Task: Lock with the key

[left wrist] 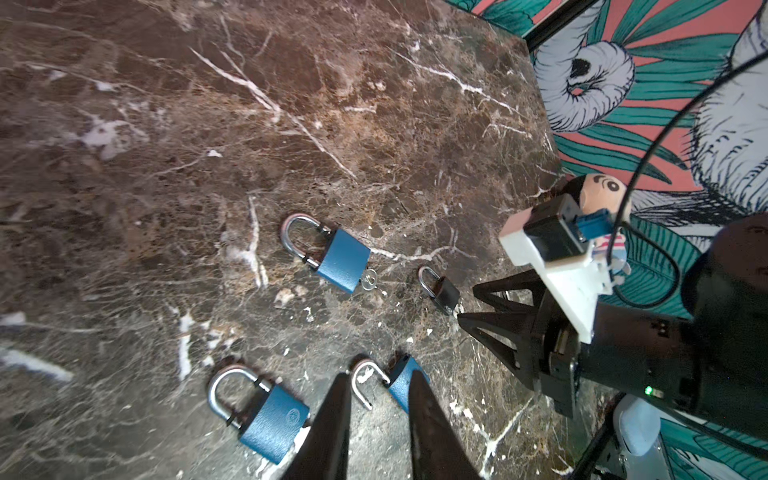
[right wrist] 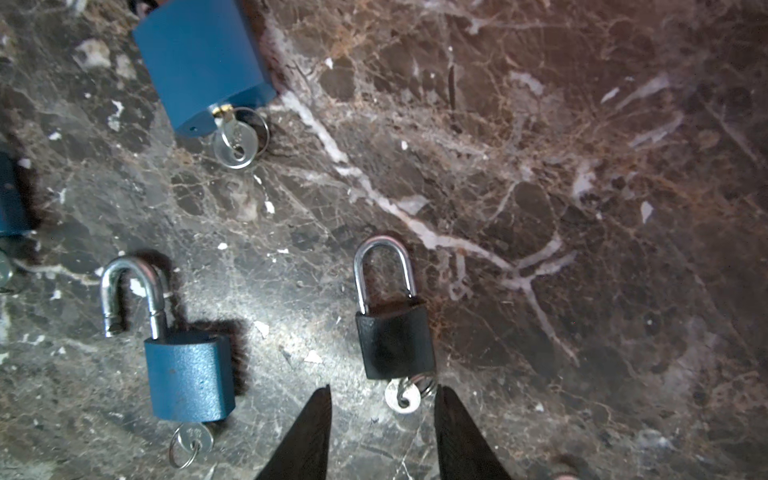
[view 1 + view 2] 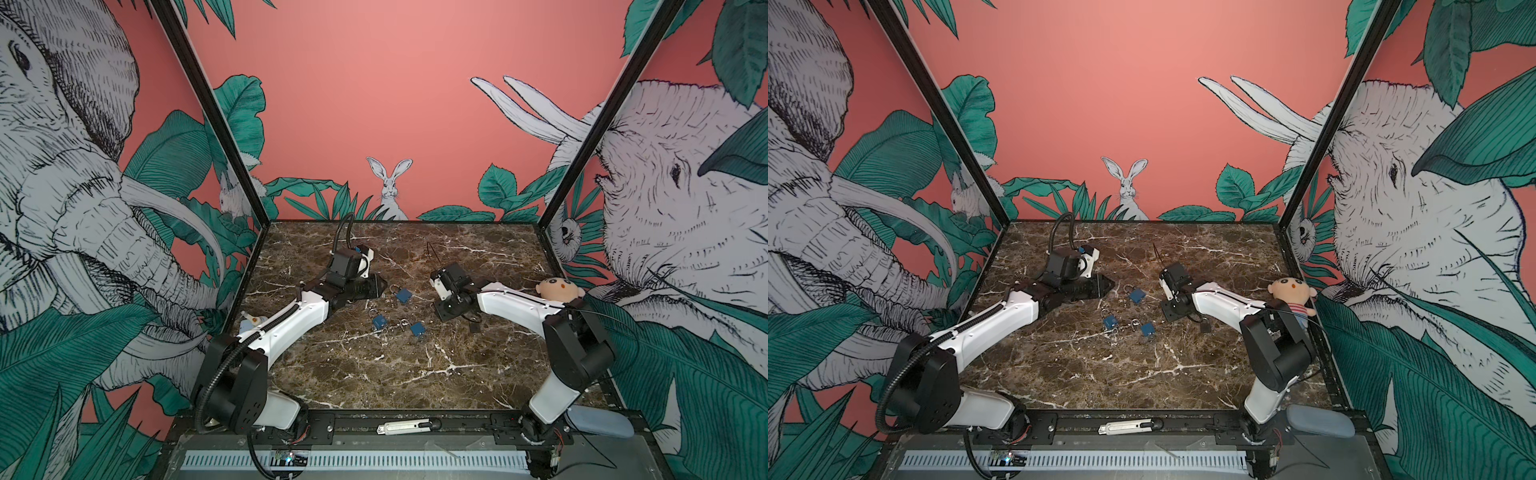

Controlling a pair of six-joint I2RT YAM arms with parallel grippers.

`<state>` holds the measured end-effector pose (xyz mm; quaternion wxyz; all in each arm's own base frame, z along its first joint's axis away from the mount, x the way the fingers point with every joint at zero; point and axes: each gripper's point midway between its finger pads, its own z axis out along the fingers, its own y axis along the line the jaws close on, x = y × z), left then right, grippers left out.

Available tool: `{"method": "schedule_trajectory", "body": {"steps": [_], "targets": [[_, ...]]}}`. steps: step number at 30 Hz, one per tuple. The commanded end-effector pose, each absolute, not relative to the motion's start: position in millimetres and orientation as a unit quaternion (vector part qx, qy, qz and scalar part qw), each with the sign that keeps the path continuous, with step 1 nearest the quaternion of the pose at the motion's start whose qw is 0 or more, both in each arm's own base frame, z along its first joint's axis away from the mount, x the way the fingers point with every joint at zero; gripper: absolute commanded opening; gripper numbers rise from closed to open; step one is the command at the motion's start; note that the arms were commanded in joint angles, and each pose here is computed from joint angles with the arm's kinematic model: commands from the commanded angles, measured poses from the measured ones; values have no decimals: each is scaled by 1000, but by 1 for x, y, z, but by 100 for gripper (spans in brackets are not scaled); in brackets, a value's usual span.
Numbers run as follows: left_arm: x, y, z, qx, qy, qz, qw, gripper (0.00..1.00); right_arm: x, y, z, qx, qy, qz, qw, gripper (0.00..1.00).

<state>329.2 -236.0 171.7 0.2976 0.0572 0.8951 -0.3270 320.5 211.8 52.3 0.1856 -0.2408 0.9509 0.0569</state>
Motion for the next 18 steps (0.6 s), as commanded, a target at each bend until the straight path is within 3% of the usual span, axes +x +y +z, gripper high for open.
{"method": "schedule_trajectory", "body": {"steps": [1, 18], "targets": [[323, -226, 179, 48, 894, -325, 306, 27, 332, 212, 53, -255, 945, 26, 202, 43], [325, -225, 174, 43, 896, -327, 296, 27, 335, 209, 24, -279, 945, -8, 173, 45]]}}
